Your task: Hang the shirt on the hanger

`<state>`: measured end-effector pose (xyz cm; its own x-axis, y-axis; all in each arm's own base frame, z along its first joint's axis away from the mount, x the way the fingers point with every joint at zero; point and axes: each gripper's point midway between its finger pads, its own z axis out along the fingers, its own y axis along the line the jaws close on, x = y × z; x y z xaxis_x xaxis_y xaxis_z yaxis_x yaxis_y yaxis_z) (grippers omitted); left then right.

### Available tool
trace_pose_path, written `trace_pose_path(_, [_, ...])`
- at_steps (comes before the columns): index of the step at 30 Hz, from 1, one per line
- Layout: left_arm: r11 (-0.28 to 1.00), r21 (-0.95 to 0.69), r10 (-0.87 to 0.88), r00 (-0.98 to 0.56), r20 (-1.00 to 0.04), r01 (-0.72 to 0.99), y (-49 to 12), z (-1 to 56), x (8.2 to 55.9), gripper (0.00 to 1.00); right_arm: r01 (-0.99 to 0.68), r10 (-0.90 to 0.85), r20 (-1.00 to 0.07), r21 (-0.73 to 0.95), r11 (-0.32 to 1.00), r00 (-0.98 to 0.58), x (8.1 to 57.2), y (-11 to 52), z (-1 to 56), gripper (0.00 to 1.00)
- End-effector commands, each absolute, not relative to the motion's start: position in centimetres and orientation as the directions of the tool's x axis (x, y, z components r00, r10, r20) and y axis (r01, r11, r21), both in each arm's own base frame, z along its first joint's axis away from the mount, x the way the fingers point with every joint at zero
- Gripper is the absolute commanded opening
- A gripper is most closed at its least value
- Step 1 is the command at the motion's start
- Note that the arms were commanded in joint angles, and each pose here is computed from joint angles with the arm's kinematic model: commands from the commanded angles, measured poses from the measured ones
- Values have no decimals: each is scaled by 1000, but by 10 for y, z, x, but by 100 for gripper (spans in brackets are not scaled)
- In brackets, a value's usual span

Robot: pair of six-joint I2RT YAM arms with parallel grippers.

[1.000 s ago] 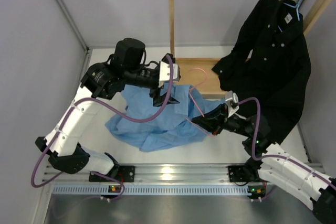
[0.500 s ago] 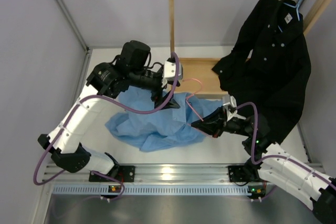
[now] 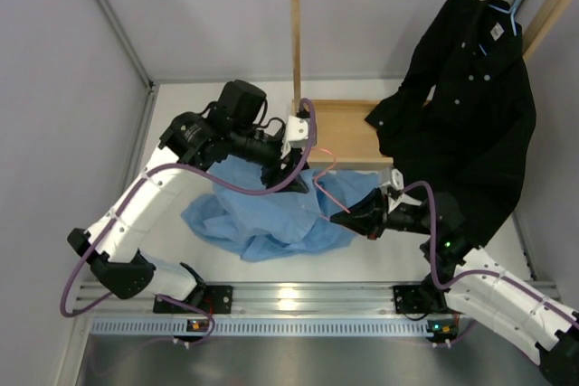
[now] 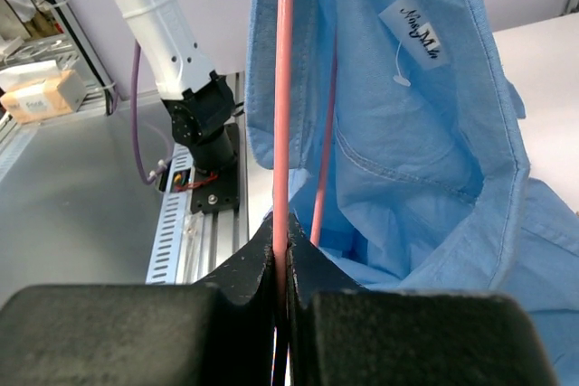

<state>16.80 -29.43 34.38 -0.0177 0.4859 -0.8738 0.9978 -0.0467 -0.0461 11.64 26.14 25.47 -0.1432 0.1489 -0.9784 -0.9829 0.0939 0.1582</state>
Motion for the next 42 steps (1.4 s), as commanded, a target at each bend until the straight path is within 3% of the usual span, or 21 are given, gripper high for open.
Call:
trace_pose_path(1, [-116,-41,460,17,-888,992,-287,349,148,53,-999,216,-976,11,53,1,107,262,297,0])
trace_pose_path(2, [-122,-41,457,20,-889,992,-286,349,146,32,-999,216,-976,6,52,5,107,262,299,0])
trace_pose_path(6, [-140,-18,453,48,-890,990,-282,347,141,0,-998,215,-977,8,55,4,107,262,299,0])
trace_pose_path(13, [-160,44,426,109,-898,986,-278,354,137,0,-998,233,-972,8,66,8,108,261,303,0])
trace_pose_path(15, [-121,46,430,94,-898,992,-278,355,143,0,-995,237,-971,25,96,-2,112,260,302,16])
trace_pose_path(16, [-73,82,425,105,-899,994,-279,360,152,0,-993,241,-970,33,117,-4,114,257,301,36])
trace_pose_path(18, [-1,75,433,68,-899,997,-278,358,161,0,-980,235,-972,72,187,-26,124,253,295,44])
trace_pose_path(19, [56,112,427,77,-901,992,-276,363,172,0,-973,240,-971,70,219,-16,126,248,296,65])
trace_pose_path(22, [184,114,435,23,-900,976,-270,360,188,0,-918,221,-974,135,372,-54,142,231,283,80])
trace_pose_path(25, [270,116,403,-3,-915,956,-266,365,196,0,-797,236,-963,242,553,-129,163,204,265,89])
trace_pose_path(27, [334,115,368,-18,-929,935,-262,372,201,0,-696,243,-952,304,651,-189,175,188,246,90])
trace_pose_path(29, [378,111,332,-22,-943,919,-260,380,204,0,-647,273,-925,381,660,-265,176,186,234,88])
trace_pose_path(33, [423,105,248,-3,-969,900,-250,398,197,0,-660,268,-866,496,564,-422,166,211,214,79])
trace_pose_path(37, [411,80,211,-9,-977,908,-250,400,188,0,-756,290,-851,523,394,-438,155,239,232,65])
trace_pose_path(42, [433,72,217,-26,-976,899,-247,395,190,0,-758,282,-848,529,381,-450,165,251,227,58])
